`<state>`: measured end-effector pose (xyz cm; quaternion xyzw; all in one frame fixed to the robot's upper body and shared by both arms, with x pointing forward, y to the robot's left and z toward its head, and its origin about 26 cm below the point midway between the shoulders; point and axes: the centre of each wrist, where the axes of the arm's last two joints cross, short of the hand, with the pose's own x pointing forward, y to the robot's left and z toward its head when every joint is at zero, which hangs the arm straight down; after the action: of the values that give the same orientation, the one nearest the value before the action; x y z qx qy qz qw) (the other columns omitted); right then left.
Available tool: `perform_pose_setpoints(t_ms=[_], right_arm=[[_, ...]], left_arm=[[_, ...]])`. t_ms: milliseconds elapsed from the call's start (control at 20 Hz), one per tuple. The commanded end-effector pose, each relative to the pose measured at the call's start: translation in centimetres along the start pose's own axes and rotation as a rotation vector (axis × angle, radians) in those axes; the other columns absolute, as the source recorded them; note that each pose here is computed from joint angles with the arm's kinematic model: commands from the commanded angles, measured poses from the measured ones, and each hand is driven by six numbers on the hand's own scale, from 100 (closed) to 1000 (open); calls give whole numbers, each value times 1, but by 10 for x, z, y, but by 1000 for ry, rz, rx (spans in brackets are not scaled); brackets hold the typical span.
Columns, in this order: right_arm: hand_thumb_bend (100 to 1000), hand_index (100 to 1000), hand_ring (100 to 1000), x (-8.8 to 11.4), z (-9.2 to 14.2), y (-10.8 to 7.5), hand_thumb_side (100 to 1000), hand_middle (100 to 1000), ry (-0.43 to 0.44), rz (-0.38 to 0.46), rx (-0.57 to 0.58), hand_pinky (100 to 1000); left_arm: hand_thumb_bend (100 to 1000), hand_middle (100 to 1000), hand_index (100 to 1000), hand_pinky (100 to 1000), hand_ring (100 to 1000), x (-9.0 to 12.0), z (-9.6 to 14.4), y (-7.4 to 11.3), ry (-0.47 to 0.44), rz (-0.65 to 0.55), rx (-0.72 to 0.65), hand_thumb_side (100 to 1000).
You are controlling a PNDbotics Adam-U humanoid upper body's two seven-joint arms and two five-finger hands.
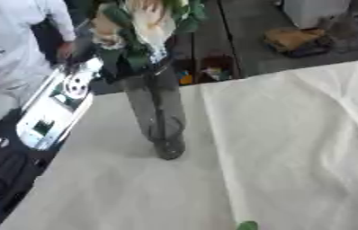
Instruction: Arrange flowers into the vase.
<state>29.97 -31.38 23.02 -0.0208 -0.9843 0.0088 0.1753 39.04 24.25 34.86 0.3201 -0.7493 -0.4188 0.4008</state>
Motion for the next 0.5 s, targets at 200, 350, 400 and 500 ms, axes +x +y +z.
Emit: perform_pose_setpoints(t_ms=[200,350,400,500], right_arm=[[100,821,855,6,-6,-2,997,489,-24,19,11,784],[100,821,855,6,-6,-3,997,489,-24,20,8,785],[100,821,855,6,-6,-3,996,489,-23,20,8,785],[100,821,855,6,-7,-2,997,489,-23,18,8,785]], left_arm=[[465,1000,1000,1000,1000,-3,11,22,8,-50,15,1000],[464,1000,1000,1000,1000,-3,15,24,3,-62,2,1000],[464,1000,1000,1000,1000,-2,16,24,0,-64,-1,1000],[466,1000,1000,1000,1000,-2,18,24,-1,-66,-5,1000]])
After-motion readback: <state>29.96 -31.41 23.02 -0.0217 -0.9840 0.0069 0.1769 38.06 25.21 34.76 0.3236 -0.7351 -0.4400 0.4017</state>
